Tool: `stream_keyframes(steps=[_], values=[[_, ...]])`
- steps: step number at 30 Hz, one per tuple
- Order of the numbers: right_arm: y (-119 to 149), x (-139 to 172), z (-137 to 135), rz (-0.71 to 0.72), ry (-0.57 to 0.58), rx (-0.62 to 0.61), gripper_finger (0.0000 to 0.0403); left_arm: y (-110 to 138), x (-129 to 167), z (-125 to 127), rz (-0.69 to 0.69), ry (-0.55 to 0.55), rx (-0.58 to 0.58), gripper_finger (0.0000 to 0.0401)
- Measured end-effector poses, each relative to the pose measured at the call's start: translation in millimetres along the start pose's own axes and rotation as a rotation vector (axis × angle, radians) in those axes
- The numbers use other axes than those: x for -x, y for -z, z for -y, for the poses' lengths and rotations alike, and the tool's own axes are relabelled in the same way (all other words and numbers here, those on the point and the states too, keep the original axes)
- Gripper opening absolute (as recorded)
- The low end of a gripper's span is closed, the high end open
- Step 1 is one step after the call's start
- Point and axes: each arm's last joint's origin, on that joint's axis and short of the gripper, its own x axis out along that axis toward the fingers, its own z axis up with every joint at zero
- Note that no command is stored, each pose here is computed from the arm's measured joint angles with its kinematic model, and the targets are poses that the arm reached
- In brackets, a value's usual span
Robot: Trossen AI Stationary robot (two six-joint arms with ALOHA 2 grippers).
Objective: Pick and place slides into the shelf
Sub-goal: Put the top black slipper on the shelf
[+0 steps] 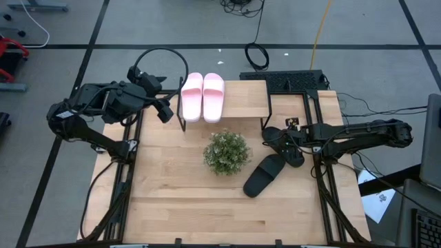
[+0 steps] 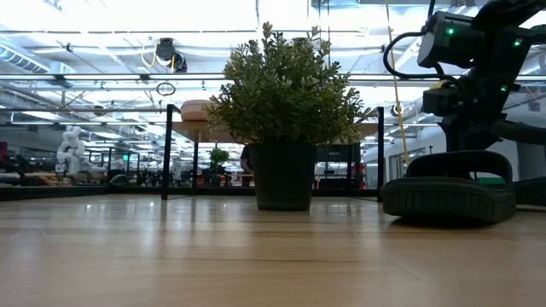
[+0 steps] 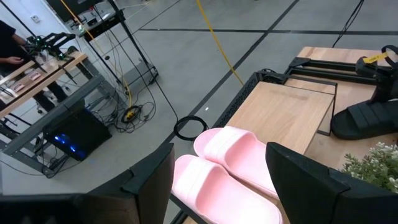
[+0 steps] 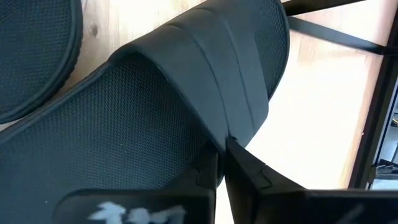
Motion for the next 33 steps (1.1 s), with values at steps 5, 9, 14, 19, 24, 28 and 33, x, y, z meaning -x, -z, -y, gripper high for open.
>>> stream_keyframes(steps=[5,9,14,19,24,28,33], values=[[1,1,0,-0.014,-0.004,0.004,0.0004,0,0,0,0.0,0.0,0.005,0.0255],[4,10,3,-0.081,-0.018,-0.004,0.0003,0,0,0,0.0,0.0,0.015,0.0255],[8,27,10,-0.169,-0.038,-0.066,0.0002,0,0,0,0.0,0.0,0.015,0.0255],[2,41,17,-0.135,-0.03,-0.091,0.0001,0,0,0,0.0,0.0,0.015,0.0255],[-6,67,31,-0.097,-0.022,-0.123,0.0001,0,0,0,0.0,0.001,0.016,0.0255],[-9,96,43,-0.061,-0.07,-0.133,0.0001,0,0,0,0.0,0.0,0.017,0.0255],[-14,136,57,0.057,-0.164,-0.171,0.0001,0,0,0,0.0,0.001,0.016,0.0255]])
